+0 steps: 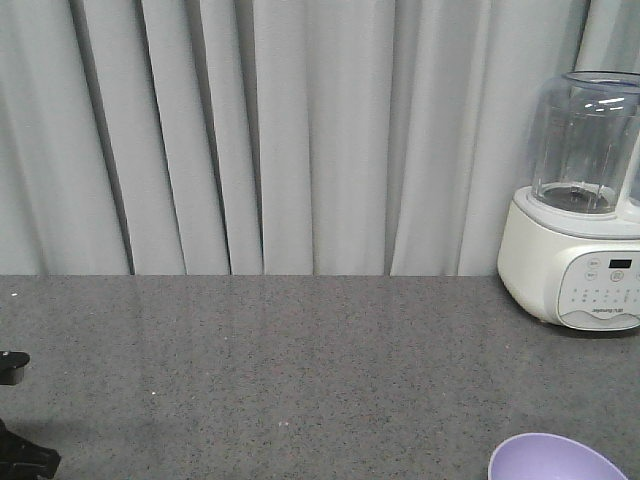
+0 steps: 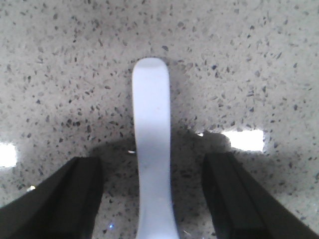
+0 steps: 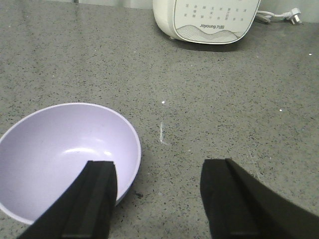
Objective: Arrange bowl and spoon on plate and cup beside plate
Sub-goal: 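Grasp the pale blue spoon with the left gripper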
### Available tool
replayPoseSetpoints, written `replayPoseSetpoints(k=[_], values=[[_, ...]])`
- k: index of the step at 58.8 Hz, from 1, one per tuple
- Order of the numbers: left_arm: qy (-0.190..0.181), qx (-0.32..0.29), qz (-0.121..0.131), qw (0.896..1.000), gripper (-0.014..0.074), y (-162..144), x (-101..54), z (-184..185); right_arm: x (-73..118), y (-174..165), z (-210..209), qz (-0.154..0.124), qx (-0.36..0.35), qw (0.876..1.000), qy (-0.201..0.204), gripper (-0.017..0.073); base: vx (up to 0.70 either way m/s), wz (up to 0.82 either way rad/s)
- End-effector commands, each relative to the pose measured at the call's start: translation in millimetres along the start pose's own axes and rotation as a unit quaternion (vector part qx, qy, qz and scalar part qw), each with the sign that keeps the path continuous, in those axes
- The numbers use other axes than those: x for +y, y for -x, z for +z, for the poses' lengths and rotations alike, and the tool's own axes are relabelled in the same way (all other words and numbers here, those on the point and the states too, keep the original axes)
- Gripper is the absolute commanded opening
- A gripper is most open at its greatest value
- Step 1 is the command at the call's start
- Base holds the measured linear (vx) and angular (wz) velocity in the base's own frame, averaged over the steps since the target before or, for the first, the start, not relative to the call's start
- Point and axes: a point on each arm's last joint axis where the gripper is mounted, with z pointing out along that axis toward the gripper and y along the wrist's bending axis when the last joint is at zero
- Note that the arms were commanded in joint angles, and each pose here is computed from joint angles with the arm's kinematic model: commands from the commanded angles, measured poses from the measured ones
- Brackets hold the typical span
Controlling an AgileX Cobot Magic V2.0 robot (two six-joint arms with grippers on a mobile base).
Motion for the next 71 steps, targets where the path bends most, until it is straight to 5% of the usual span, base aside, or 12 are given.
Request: replayPoseSetpoints(k=[1,11,26,39,50,62,71], values=[[0.001,-0.031,-0.001,1.000,0.0521,6.8,-1.9,-12.1,-1.2,17.8,-3.3,-0.008,-0.052,0.999,-0.003,0.0457,0.00,0.00],[0.000,-0.021,-0.001,1.000,0.0394,4.8,-2.1,-12.7,-1.2,18.0,-3.3,-0.008,-0.053,0.999,-0.003,0.0456,0.00,0.00],[-0.001,-0.005,0.001,1.000,-0.0002,1.6,-2.3,-13.7,-1.2,18.2,-3.3,-0.007,-0.054,0.998,-0.002,0.0456,0.00,0.00],[0.002,-0.044,0.002,0.999,-0.0006,1.0,-2.4,-35.2,-0.9,21.5,-3.7,0.001,-0.072,0.997,0.000,0.0456,0.00,0.00],[0.006,-0.096,0.002,0.995,-0.0006,-5.9,-3.3,-71.5,-3.4,26.7,-1.0,0.054,0.019,0.998,-0.007,0.0456,0.00,0.00],[0.012,-0.183,0.003,0.983,-0.0006,-25.4,-5.2,-129.5,-10.5,96.1,29.0,0.043,0.164,0.985,-0.021,0.0456,0.00,0.00],[0.015,-0.211,0.003,0.977,-0.0006,-33.4,-5.9,-146.7,-8.4,121.0,64.3,-0.007,0.246,0.969,0.006,0.0456,0.00,0.00]])
